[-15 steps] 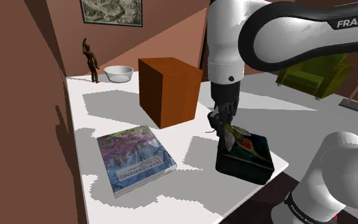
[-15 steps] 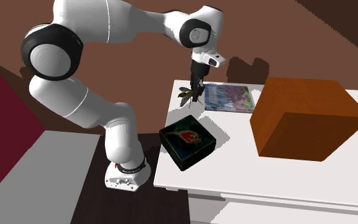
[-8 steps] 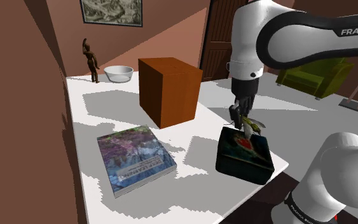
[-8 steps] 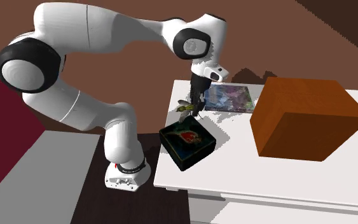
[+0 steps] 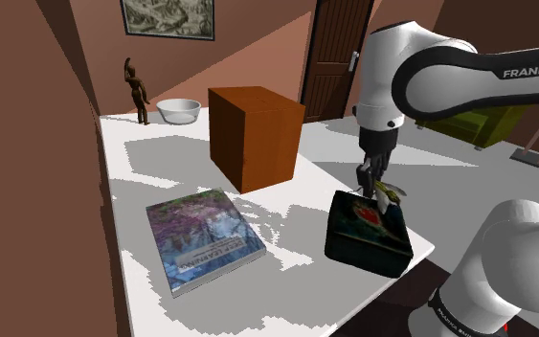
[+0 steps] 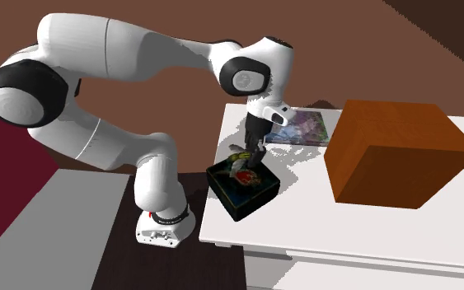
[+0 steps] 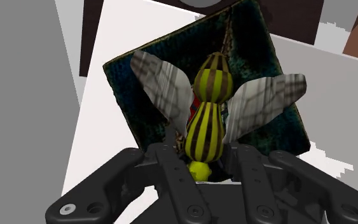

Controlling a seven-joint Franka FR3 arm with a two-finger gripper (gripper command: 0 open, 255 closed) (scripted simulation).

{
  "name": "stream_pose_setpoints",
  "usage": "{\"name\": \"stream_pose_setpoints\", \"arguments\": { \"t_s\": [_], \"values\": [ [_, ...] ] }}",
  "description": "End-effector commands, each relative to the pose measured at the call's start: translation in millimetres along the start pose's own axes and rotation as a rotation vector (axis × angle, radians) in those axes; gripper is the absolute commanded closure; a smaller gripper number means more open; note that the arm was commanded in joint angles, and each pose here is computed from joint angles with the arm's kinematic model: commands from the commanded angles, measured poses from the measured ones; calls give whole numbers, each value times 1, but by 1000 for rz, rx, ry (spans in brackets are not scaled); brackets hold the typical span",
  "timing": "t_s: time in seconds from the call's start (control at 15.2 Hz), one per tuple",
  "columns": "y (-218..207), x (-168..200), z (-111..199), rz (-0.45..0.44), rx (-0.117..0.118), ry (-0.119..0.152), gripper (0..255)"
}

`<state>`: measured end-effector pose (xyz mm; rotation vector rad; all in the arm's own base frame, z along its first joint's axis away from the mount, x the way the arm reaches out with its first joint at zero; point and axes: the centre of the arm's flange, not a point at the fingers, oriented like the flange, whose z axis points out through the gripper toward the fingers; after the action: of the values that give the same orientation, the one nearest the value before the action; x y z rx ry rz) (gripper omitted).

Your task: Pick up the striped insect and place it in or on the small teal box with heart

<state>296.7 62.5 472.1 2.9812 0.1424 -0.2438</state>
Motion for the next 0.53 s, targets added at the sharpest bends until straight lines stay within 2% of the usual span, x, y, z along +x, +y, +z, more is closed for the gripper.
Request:
{"name": "stream_pose_setpoints", "arguments": {
  "t_s": [0.0,0.46],
  "values": [
    [-1,1,11,0,0,1,255],
    [-5,6,43,0,0,1,255]
  ]
}}
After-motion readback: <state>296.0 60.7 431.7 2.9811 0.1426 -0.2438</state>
